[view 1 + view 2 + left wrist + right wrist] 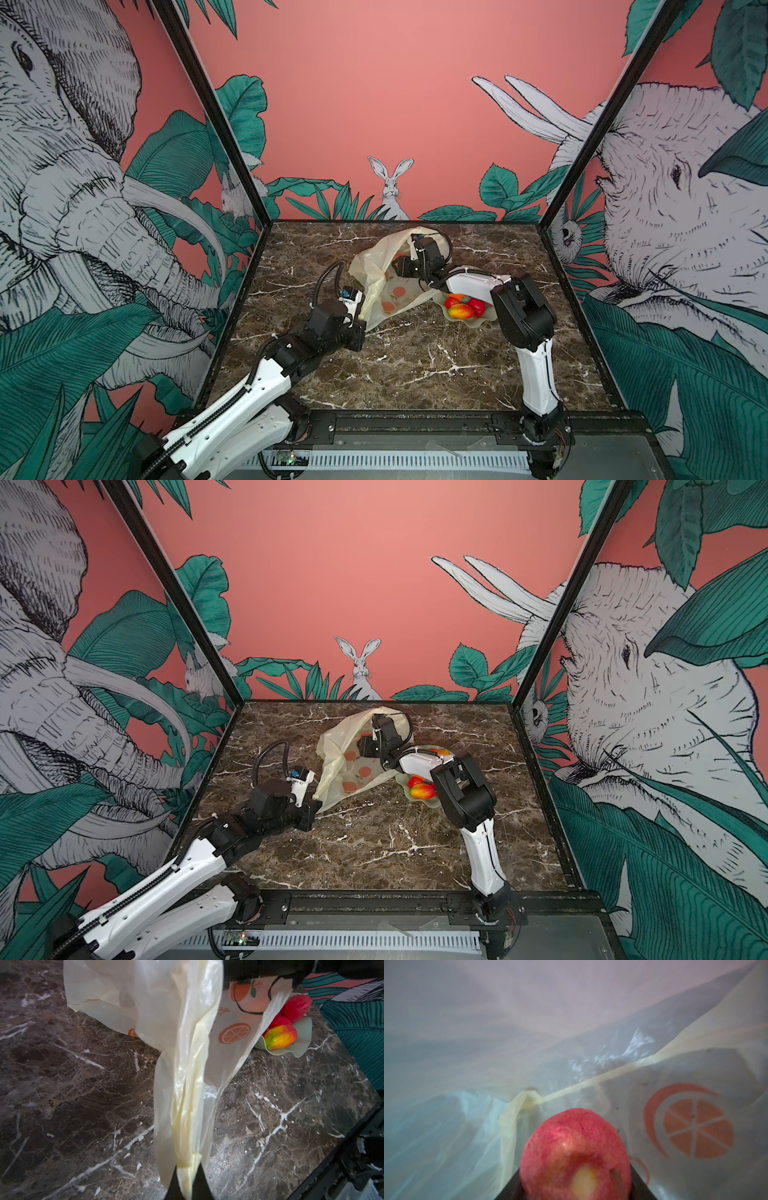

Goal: Take fruits out of the plastic bag
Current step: Take out the fake fruit from the plastic bag.

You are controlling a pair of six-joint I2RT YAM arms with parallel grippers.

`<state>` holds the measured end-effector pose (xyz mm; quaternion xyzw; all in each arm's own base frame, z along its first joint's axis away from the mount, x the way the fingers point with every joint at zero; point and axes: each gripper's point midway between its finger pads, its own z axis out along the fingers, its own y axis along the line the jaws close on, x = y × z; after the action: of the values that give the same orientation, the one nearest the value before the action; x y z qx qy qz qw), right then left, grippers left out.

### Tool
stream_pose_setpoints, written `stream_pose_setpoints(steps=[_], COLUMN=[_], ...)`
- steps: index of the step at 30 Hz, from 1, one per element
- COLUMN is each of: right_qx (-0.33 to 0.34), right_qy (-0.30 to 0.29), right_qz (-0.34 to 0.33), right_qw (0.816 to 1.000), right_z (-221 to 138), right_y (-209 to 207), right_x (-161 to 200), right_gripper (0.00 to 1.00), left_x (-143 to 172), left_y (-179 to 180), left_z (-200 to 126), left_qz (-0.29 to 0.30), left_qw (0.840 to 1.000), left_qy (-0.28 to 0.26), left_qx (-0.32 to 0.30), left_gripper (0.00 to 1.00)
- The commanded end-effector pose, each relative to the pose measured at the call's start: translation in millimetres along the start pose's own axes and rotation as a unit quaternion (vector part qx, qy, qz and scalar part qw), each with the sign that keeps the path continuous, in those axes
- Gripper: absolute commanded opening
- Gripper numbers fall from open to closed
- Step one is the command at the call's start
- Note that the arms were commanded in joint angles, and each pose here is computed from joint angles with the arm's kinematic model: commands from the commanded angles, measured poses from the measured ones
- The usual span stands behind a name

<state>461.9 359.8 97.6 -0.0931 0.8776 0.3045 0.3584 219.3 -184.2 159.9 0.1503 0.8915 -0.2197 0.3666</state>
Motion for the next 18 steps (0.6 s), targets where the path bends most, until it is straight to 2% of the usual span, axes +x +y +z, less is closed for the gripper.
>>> stream_pose_setpoints(steps=[1,12,18], right_qx=[-0.077,-0.194,-0.230], right_qy=[0.003,0.026,0.013], right_qz=[-0.047,-0.163,-0.172], right_qw=[0.996,0.967,0.958], right_z=[-15,-60,-91], right_y=[47,131,153], right_x=[0,16,11], right_gripper=[0.38,0.40,0.41], left_x=[-34,-72,-75], left_y=[5,15,18], left_z=[-2,-3,-2], left_qz=[-0.008,-0.003,-0.007], left_qw=[0.998,0.992,0.991], left_qy=[-0.051,-0.080,-0.075], left_qx=[-0.034,-0.094,-0.110], left_gripper=[0.00,0.00,0.00])
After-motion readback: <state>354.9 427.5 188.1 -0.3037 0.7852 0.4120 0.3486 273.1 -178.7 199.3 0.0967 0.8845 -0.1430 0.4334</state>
